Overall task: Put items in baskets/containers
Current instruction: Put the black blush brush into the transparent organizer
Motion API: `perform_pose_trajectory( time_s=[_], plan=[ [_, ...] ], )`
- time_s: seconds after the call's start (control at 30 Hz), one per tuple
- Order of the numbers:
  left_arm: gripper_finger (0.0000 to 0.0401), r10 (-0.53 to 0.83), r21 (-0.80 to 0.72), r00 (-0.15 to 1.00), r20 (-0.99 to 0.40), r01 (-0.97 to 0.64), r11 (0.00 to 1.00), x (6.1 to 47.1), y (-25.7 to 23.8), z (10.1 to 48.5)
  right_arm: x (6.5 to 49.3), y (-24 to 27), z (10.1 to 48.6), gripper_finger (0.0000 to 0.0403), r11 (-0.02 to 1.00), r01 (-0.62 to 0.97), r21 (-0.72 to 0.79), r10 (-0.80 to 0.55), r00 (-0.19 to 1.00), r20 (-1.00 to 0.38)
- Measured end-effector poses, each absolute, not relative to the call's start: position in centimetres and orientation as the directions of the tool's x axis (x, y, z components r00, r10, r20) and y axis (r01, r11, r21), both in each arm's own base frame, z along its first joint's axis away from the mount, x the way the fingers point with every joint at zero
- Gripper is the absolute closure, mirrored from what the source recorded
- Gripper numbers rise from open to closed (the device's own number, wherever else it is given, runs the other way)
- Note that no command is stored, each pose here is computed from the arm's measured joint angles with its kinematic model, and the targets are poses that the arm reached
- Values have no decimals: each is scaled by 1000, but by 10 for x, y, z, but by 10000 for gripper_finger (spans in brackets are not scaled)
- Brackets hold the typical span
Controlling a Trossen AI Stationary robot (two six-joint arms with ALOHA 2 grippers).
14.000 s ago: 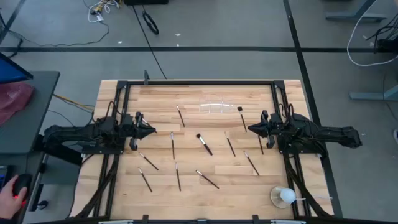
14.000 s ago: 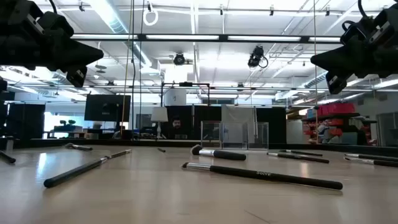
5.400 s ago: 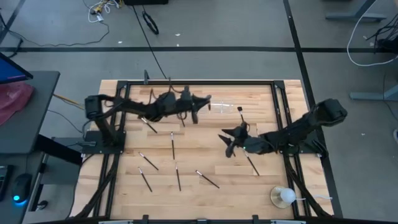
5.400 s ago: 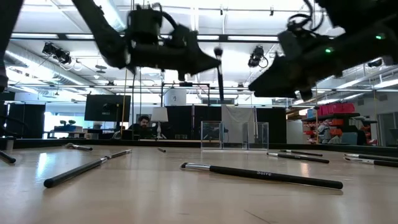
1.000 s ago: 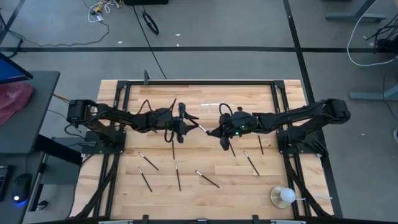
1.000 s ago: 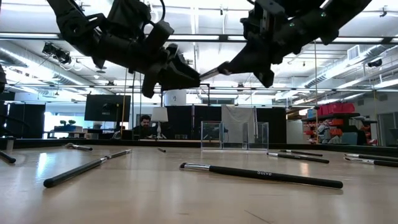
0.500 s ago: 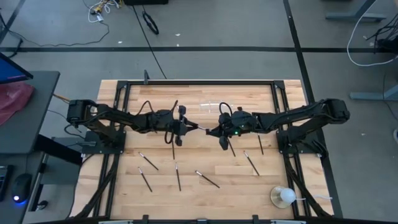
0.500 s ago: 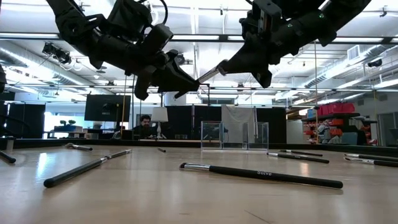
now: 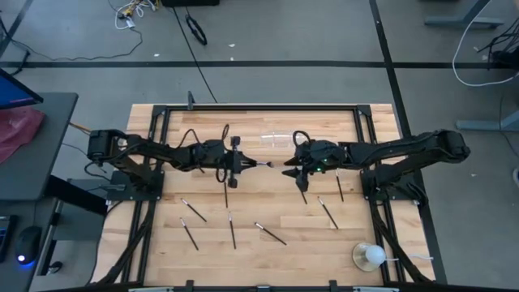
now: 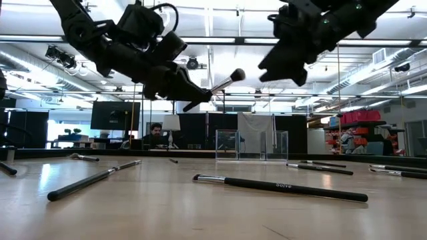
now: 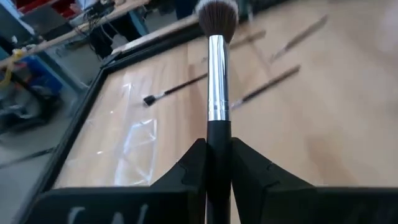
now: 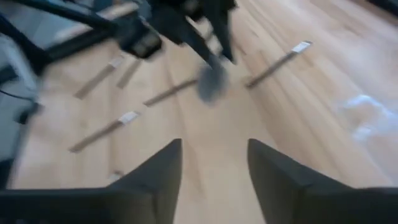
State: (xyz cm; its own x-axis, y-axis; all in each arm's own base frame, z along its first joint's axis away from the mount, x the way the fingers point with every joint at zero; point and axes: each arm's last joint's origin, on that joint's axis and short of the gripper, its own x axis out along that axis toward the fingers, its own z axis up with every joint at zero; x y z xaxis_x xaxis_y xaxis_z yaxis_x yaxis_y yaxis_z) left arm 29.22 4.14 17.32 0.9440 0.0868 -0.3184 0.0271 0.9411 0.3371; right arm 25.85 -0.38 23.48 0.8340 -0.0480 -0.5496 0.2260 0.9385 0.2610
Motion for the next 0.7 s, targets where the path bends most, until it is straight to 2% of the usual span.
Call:
perform_pose_trajectory(
  time_s=[0.13, 0.27, 0.43, 0.53, 0.7],
  plan=[
    [349, -9, 195, 986, -164, 41, 980, 280, 50, 172, 255, 0, 214, 185, 950, 265, 163, -139, 831, -538],
    [349, -75, 103, 997, -24, 77, 992, 267, 52, 174, 255, 7, 183, 179, 955, 252, 155, -187, 919, -347],
    [349, -86, 48, 996, -2, 86, 995, 267, 47, 175, 267, 13, 174, 182, 976, 183, 119, -179, 983, -39],
    [349, -70, 45, 998, 1, 69, 997, 268, 42, 176, 287, 15, 173, 184, 981, 183, 56, -185, 982, 27],
    [349, -42, 46, 999, 7, 42, 998, 268, 39, 176, 323, 16, 178, 184, 981, 191, 14, -192, 979, 62]
  ],
)
